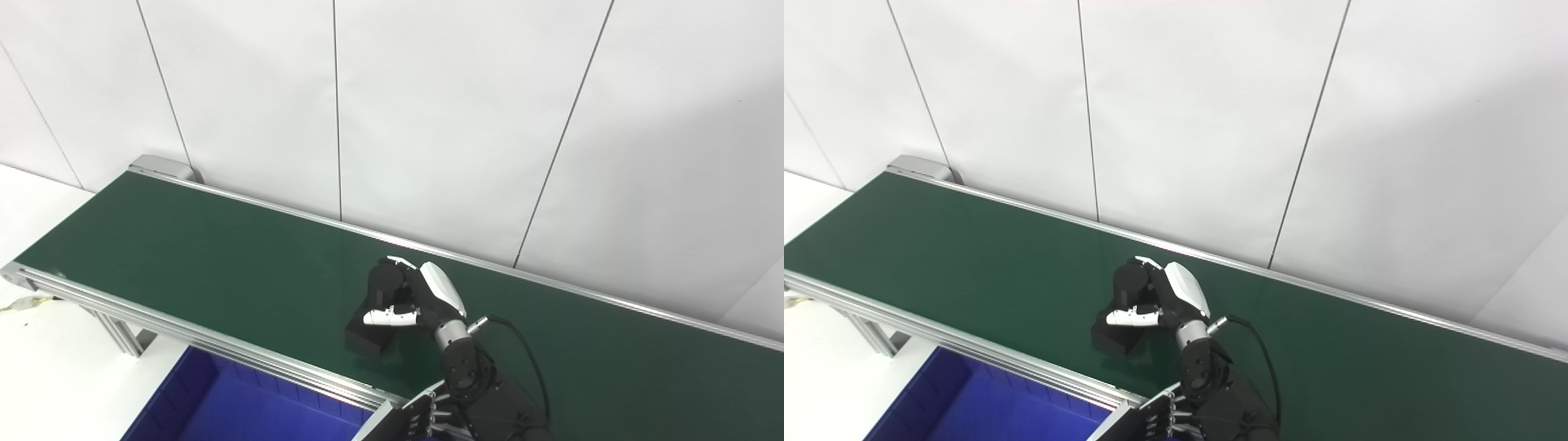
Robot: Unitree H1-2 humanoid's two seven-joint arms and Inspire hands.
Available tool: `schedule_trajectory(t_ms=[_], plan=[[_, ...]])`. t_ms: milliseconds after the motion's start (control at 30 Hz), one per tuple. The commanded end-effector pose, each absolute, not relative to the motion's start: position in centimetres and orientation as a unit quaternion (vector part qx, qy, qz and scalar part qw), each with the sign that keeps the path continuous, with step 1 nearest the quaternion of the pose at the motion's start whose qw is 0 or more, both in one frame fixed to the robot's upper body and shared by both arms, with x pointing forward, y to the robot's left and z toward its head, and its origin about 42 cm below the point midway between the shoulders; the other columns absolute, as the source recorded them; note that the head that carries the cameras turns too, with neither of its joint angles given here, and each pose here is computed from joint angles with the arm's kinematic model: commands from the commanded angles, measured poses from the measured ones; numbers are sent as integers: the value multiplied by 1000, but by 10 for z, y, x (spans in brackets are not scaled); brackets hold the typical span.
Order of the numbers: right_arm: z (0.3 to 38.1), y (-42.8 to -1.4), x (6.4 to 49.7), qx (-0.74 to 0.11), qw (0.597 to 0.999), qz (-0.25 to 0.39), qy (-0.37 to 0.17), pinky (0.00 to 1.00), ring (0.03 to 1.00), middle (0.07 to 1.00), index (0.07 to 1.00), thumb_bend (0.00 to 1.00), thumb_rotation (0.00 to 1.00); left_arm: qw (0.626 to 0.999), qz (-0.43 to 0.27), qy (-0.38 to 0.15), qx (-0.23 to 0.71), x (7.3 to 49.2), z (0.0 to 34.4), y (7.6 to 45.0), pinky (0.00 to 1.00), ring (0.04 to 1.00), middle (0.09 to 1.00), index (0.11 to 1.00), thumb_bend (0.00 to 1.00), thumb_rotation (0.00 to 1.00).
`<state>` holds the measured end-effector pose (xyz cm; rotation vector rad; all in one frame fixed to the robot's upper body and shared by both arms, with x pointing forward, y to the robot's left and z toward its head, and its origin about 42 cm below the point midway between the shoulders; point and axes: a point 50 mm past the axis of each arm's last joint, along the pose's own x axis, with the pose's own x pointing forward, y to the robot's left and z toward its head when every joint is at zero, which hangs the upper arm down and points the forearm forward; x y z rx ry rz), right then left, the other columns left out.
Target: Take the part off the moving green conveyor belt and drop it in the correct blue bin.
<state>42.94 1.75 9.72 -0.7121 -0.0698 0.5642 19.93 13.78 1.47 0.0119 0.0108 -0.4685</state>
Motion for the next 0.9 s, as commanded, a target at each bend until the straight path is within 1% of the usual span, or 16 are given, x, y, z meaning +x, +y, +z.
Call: schedule_trajectory(t_ms=[0, 33, 67, 133, 167, 200, 233, 267, 300, 400, 633, 867], plan=[[119, 33, 434, -324, 904, 266, -81, 725, 787, 799, 830, 728, 236, 973, -231, -20, 2, 203, 24, 136, 668, 789, 897, 945, 873, 489], [119, 32, 434, -320, 907, 261, -83, 702, 759, 777, 812, 713, 175, 973, -231, -21, 5, 203, 24, 137, 671, 791, 900, 947, 866, 492], [119, 32, 434, -316, 910, 253, -85, 668, 716, 741, 781, 698, 86, 973, -231, -20, 8, 202, 25, 137, 680, 797, 904, 952, 856, 504], [120, 31, 434, -308, 917, 238, -91, 606, 642, 672, 711, 688, 14, 973, -231, -19, 8, 202, 25, 138, 684, 797, 901, 953, 838, 497], [120, 30, 433, -305, 919, 232, -95, 603, 638, 669, 707, 688, 11, 973, -231, -21, 7, 203, 25, 138, 684, 797, 901, 953, 837, 497], [120, 30, 433, -300, 922, 224, -99, 578, 608, 577, 614, 608, 5, 973, -231, -23, 7, 203, 25, 139, 685, 797, 900, 948, 828, 493], [120, 30, 433, -295, 925, 218, -102, 550, 522, 539, 573, 563, 2, 973, -231, -24, 7, 203, 25, 139, 683, 795, 897, 948, 820, 490], [121, 30, 432, -291, 927, 211, -107, 532, 479, 519, 551, 540, 1, 973, -231, -25, 7, 204, 25, 139, 680, 792, 892, 945, 814, 489], [121, 30, 432, -287, 929, 206, -111, 514, 457, 513, 522, 526, 0, 973, -231, -25, 6, 204, 24, 140, 674, 782, 880, 941, 806, 489], [122, 30, 432, -278, 932, 198, -119, 536, 462, 527, 466, 516, 0, 972, -233, -22, 3, 204, 24, 141, 667, 764, 850, 920, 781, 477], [125, 30, 432, -266, 936, 188, -130, 551, 462, 529, 457, 515, 0, 973, -230, -18, -4, 205, 25, 142, 652, 728, 801, 855, 758, 466], [126, 27, 433, -263, 938, 180, -138, 563, 462, 528, 454, 516, 0, 973, -229, -17, -10, 206, 24, 142, 649, 721, 793, 836, 737, 449]])
